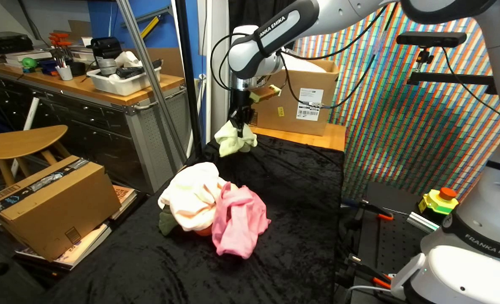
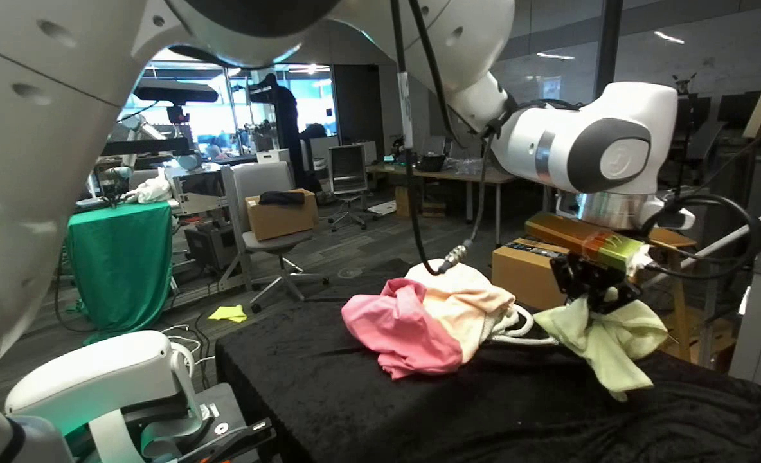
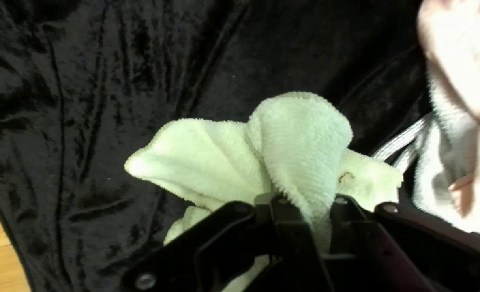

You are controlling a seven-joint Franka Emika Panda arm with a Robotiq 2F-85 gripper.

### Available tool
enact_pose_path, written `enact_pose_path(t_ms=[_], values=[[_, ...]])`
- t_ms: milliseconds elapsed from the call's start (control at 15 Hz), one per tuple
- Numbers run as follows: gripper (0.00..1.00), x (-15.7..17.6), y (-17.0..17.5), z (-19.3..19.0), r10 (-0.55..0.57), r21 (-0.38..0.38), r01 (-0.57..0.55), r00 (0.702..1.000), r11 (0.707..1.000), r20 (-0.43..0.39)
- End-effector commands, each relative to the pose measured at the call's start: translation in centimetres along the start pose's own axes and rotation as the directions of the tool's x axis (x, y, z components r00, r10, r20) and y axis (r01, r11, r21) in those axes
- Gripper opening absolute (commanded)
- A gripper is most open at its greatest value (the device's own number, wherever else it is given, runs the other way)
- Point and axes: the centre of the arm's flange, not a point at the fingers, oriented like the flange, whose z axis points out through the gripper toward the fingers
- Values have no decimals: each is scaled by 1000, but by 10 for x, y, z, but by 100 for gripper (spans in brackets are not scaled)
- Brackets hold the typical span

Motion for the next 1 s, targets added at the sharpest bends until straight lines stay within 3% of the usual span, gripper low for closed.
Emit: enact_pose_path(t_ms=[0, 267, 600, 933], values=[[13, -63, -60, -26, -152, -7, 152, 988, 988, 2], [13, -101, -130, -48, -278, -25, 277, 961, 960, -6], [13, -132, -216, -66, -400, -77, 395, 912, 916, -85], [14, -149, -266, -70, -453, -116, 441, 884, 890, -111]])
